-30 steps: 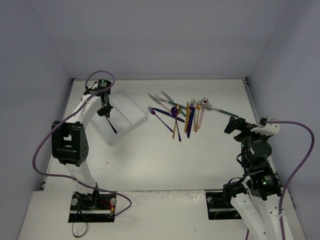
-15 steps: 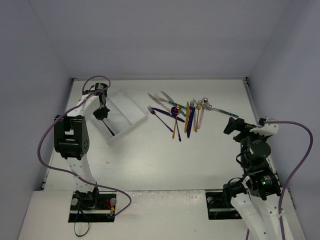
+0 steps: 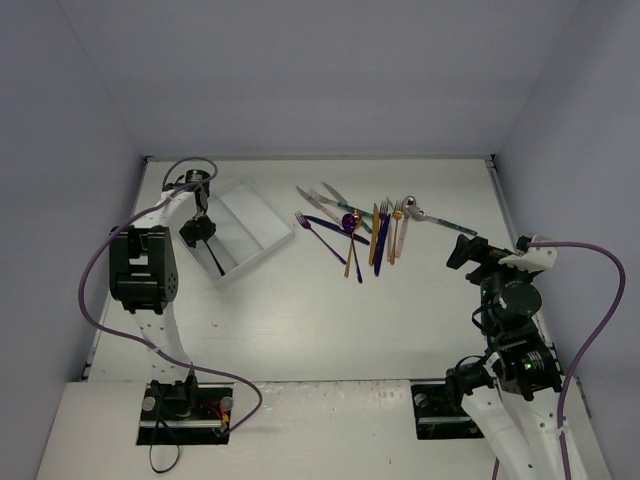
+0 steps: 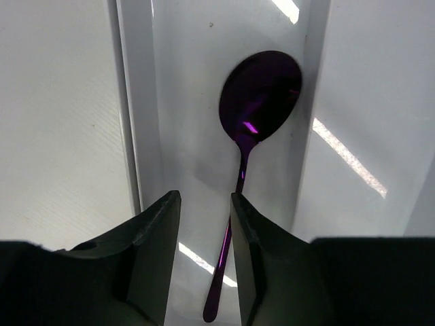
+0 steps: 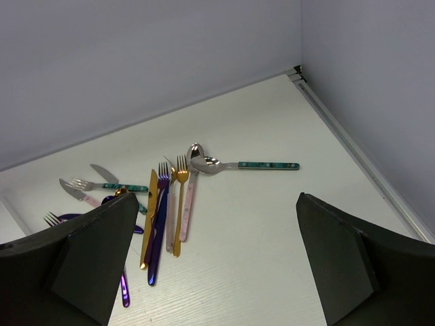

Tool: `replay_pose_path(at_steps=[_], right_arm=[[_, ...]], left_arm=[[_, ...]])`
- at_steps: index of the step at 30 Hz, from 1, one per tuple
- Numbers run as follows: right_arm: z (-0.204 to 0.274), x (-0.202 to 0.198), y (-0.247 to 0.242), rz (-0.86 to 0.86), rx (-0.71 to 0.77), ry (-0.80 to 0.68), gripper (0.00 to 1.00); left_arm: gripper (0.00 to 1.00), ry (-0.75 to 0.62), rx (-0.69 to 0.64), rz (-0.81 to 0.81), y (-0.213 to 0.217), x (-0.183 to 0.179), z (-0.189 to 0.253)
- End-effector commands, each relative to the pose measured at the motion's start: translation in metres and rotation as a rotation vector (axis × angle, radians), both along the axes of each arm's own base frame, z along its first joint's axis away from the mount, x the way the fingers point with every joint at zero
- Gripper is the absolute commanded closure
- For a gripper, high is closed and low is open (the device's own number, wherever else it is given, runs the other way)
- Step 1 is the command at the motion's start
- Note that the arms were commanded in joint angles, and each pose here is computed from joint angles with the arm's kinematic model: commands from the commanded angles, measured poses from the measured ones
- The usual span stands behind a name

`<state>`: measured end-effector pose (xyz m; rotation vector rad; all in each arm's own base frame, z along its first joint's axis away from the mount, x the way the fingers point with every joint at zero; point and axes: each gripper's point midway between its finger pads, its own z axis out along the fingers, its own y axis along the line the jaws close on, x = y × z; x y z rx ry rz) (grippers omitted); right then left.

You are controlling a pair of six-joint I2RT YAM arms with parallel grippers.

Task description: Sort the eating utensils into containers

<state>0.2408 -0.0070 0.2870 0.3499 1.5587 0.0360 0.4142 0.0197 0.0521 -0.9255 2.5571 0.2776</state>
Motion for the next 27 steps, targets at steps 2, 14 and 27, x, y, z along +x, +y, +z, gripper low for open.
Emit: replay_pose_path(at_steps=[2, 14, 27], right_arm=[[0.018, 0.005, 0.0, -0.01, 0.01, -0.069, 0.0], [0.016, 0.01, 0.005, 0.014, 0.008, -0.054, 0.0], [0.016, 0.009, 0.008, 0.03, 0.015, -0.062, 0.0]], left_arm=[[0.45, -0.243, -0.024, -0.083, -0.024, 0.014, 0.084], [0.3, -0.453, -0.158, -0.399, -0.213, -0.016, 0.142], [0.57, -0.406, -0.237, -0.611, -0.381, -0.015, 0.097]])
